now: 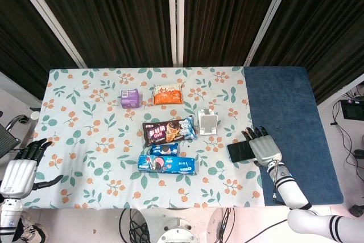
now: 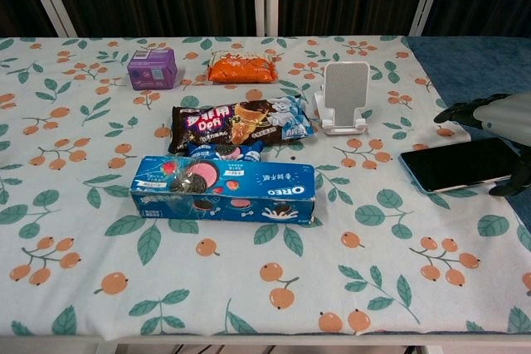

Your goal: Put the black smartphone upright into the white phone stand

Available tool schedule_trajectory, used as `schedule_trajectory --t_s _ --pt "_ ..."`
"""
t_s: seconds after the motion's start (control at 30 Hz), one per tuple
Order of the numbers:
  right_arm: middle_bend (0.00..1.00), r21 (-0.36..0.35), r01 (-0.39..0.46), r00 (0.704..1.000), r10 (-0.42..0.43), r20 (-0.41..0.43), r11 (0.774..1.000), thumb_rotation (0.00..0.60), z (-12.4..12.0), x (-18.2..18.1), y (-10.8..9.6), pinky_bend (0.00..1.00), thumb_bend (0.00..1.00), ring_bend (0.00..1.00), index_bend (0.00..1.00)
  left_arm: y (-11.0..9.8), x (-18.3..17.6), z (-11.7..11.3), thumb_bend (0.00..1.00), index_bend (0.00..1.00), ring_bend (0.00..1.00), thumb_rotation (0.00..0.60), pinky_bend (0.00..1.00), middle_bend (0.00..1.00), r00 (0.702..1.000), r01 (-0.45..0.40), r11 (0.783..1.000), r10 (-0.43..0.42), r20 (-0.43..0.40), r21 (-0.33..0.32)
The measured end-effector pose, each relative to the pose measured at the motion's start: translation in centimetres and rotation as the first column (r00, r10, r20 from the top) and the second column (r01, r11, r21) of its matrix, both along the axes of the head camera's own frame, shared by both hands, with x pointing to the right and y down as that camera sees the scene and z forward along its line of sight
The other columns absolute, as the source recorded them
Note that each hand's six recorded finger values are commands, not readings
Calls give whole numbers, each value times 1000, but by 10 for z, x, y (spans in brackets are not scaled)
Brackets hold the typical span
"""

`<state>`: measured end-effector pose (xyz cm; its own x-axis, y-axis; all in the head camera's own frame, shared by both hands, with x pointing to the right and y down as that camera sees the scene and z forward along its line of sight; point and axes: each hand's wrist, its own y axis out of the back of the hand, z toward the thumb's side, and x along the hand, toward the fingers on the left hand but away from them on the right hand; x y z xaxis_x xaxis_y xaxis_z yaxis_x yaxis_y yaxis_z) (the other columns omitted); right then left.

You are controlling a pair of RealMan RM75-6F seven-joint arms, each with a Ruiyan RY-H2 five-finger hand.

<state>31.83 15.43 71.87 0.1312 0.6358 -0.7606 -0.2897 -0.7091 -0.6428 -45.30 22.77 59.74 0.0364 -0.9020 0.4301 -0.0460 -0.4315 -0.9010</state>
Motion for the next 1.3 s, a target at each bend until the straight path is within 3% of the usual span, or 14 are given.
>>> schedule_trajectory --t_s 0.43,1.13,1.3 --pt "0 -16 -2 1000 2 -7 1000 600 5 1 0 0 175 0 134 -1 0 1 95 136 113 410 237 112 1000 -1 1000 1 2 5" --pt "0 9 -17 999 17 32 1000 600 6 2 0 0 191 0 511 2 -1 4 95 136 113 410 237 113 1000 3 1000 -3 10 -12" --pt "147 14 -15 998 14 58 1000 600 5 0 1 0 209 0 559 2 -2 4 95 136 113 412 237 113 1000 6 1000 -6 10 -14"
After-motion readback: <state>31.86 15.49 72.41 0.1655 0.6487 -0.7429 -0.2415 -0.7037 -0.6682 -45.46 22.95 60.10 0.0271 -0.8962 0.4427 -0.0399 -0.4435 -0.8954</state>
